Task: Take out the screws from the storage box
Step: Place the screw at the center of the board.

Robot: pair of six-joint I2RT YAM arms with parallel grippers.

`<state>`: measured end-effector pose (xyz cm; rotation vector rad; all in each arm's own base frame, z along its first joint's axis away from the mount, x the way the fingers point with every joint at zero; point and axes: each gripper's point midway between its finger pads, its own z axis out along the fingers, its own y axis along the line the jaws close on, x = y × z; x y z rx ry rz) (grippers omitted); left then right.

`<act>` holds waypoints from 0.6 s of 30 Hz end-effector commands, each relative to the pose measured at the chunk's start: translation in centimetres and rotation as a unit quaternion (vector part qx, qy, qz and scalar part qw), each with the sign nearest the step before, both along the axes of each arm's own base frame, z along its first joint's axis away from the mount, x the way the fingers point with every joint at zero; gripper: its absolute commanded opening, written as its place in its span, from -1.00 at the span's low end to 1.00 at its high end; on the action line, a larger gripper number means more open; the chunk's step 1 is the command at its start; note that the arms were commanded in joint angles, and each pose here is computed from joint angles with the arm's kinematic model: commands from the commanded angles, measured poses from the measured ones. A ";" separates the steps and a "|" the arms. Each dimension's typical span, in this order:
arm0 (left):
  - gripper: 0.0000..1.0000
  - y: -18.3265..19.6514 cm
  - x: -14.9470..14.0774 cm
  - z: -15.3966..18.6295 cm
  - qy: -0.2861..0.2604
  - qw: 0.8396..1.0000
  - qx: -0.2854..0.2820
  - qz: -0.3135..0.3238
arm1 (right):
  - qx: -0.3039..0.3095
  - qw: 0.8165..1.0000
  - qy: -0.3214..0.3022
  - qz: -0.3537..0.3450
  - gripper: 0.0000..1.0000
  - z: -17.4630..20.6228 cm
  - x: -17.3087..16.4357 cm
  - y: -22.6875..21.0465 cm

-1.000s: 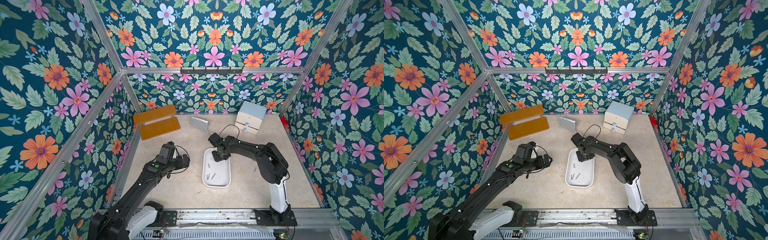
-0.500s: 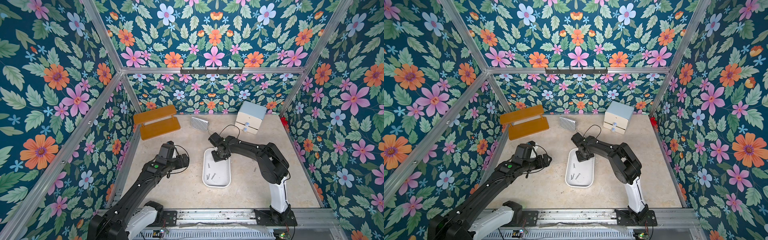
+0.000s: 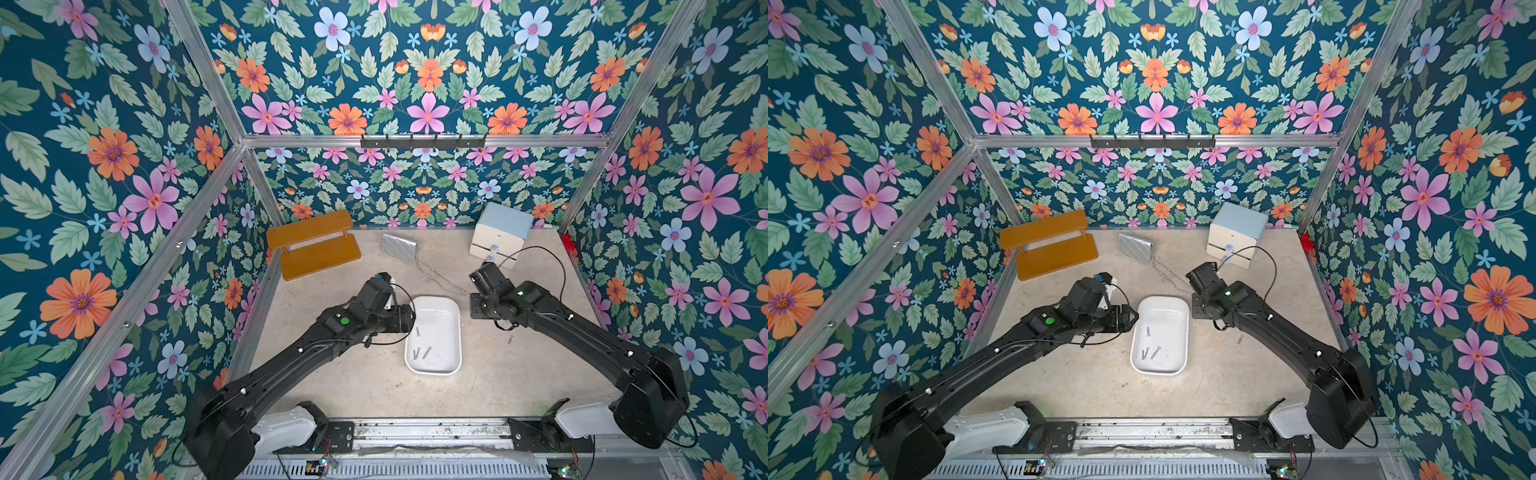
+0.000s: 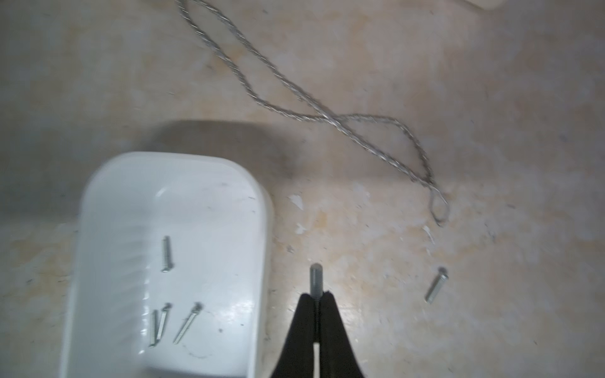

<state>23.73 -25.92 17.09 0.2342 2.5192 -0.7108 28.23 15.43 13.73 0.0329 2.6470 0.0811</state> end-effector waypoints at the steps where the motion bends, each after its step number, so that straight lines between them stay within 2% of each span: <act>1: 0.78 -3.1 0.2 0.2 -0.014 1.000 0.004 -0.007 | -0.003 0.996 0.024 -0.086 -1.00 -2.3 -1.7 -4.1; 4: 0.77 -5.1 -0.2 -1.8 0.004 0.999 0.033 -0.017 | 0.005 0.991 0.048 -0.125 -1.00 -4.5 -2.6 -6.0; 8: 0.43 -5.2 0.4 -4.3 0.030 0.998 0.056 0.019 | -0.010 0.984 0.069 -0.161 -1.00 -6.3 -3.1 -7.7; 9: 0.40 -5.2 0.7 -4.7 0.030 0.997 0.063 0.027 | -0.009 0.983 0.075 -0.169 -1.00 -6.7 -3.1 -8.0; 12: 0.44 -4.7 1.3 -6.2 0.037 0.993 0.095 0.053 | -0.007 0.978 0.092 -0.187 -1.00 -8.1 -3.2 -8.8; 16: 0.41 -4.0 1.6 -8.2 0.047 0.986 0.137 0.078 | -0.017 0.976 0.099 -0.193 -1.00 -9.0 -3.2 -9.2; 18: 0.41 -4.1 1.6 -8.9 0.048 0.985 0.147 0.083 | -0.018 0.976 0.098 -0.193 -0.89 -9.0 -3.1 -9.2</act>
